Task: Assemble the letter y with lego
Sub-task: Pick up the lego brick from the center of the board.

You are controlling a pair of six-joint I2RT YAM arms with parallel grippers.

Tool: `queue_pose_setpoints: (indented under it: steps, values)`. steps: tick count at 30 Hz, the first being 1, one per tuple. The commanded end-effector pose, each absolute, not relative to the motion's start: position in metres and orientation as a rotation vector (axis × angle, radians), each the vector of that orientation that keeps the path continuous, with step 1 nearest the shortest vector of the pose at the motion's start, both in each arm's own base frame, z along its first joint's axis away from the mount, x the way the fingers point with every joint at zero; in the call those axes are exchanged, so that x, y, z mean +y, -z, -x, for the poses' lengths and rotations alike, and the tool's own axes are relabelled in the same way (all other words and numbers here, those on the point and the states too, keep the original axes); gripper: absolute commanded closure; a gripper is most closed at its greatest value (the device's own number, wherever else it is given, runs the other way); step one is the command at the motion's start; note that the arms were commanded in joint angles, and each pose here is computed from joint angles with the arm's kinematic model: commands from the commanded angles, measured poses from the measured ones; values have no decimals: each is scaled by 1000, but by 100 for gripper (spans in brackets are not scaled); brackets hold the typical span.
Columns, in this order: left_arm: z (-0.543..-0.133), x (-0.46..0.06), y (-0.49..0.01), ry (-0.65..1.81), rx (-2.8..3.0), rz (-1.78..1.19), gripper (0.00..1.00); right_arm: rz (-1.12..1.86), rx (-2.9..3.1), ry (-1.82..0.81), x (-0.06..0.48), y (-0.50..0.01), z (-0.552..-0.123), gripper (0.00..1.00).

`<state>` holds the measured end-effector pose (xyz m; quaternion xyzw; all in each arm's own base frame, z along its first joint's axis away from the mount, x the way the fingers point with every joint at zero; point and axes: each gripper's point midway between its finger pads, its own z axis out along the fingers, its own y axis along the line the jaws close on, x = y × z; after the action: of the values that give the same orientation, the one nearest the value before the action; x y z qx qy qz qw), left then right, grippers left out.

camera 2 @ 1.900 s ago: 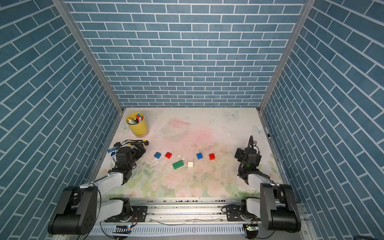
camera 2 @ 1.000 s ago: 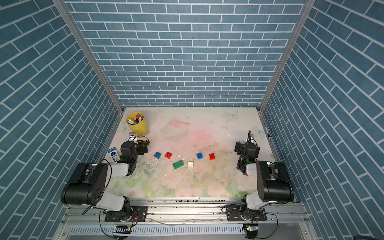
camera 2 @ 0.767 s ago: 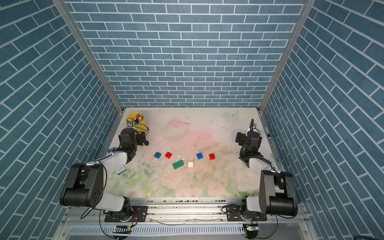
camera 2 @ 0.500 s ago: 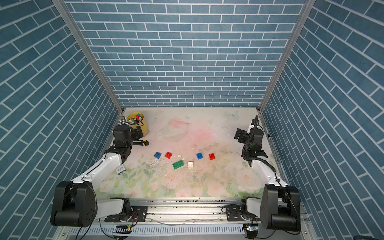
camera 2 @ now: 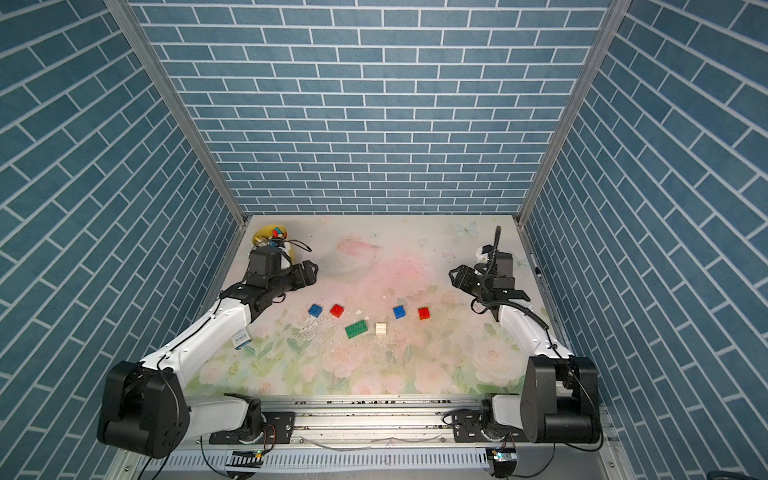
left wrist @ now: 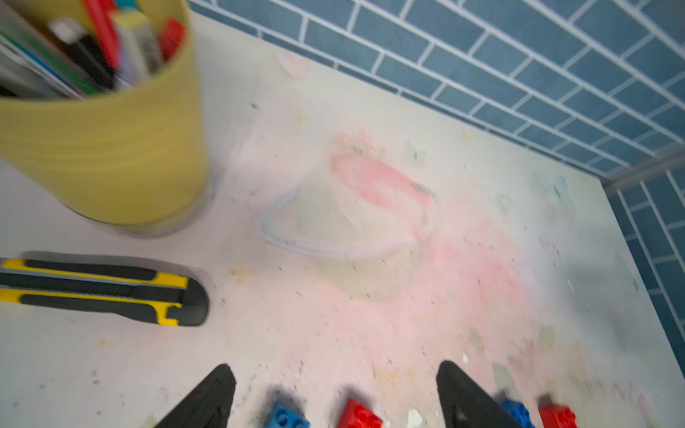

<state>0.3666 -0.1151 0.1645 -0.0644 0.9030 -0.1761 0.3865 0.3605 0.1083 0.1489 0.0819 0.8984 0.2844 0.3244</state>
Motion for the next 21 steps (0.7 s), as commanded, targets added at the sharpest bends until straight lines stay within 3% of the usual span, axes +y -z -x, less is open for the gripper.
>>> queue_pose_setpoints:
  steps: [1, 5, 10, 21]
  values:
    - [-341, -135, -136, 482, 2463, 111, 14, -125, 2565, -603, 121, -129, -335, 40]
    - [-325, -153, -120, 524, 2535, 76, 18, -43, 2757, -407, 125, -107, -314, 40]
    - [-313, -184, -115, 614, 2541, 17, 32, 58, 2907, -289, 132, -94, -293, 41]
    - [-306, -223, -101, 644, 2599, -89, 32, 297, 3060, -251, 166, -70, -279, 38]
